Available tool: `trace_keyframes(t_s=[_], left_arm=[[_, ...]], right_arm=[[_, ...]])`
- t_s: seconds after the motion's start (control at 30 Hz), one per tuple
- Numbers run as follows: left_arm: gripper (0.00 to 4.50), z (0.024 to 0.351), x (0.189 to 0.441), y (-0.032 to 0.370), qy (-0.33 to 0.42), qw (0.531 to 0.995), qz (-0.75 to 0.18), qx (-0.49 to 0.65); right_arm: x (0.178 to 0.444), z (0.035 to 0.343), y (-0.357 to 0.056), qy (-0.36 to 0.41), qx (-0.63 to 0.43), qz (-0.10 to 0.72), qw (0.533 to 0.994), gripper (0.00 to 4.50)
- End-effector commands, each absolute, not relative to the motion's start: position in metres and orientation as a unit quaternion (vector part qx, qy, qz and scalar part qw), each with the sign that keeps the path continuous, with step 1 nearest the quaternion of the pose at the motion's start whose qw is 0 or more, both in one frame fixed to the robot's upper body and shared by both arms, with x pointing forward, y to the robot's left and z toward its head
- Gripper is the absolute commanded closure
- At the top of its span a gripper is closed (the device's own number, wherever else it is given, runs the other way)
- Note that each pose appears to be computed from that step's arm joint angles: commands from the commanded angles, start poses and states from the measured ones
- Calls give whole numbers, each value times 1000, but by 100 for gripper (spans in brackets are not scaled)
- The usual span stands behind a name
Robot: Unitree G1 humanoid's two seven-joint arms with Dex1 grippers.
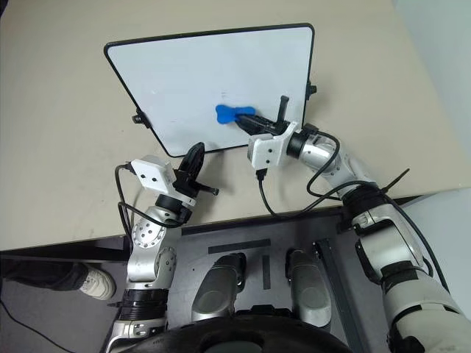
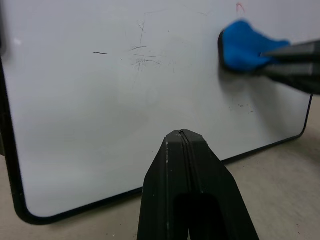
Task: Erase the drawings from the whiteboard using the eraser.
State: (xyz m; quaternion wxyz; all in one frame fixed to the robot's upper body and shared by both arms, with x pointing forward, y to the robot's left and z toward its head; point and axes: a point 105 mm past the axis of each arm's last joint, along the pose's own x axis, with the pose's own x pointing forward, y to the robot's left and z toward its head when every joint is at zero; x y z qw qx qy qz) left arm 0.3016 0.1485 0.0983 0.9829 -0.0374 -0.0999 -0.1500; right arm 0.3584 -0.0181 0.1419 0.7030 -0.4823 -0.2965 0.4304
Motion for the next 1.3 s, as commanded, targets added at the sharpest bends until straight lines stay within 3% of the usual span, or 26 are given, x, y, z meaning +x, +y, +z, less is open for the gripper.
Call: trace_keyframes(t_s=[0.03,0.47,0.8,0.9,1.03,1.17,1.3], left_arm=[[450,108,302,149,-120,980,-154,-33],[450,108,301,149,-120,980,-153,-34],[450,108,300,150,-120,980,-153,-32],[450,108,299,151,-118,981,-154,-31],[450,106,298,151,-113,980,-158,-33],[450,106,297,152,-108,980,-164,-32],[450,106,297,153,-105,980,-168,-30]], right_arm=[[360,132,-17,-276,-490,439,701,446],[363,199,-25,-400,-458,322,725,446],[359,213,-43,-409,-440,285,747,446],[343,204,-54,-365,-415,336,763,446],[326,166,-85,-237,-414,397,784,446],[309,127,-116,-118,-418,430,792,446],[299,99,-127,-50,-428,447,784,446]])
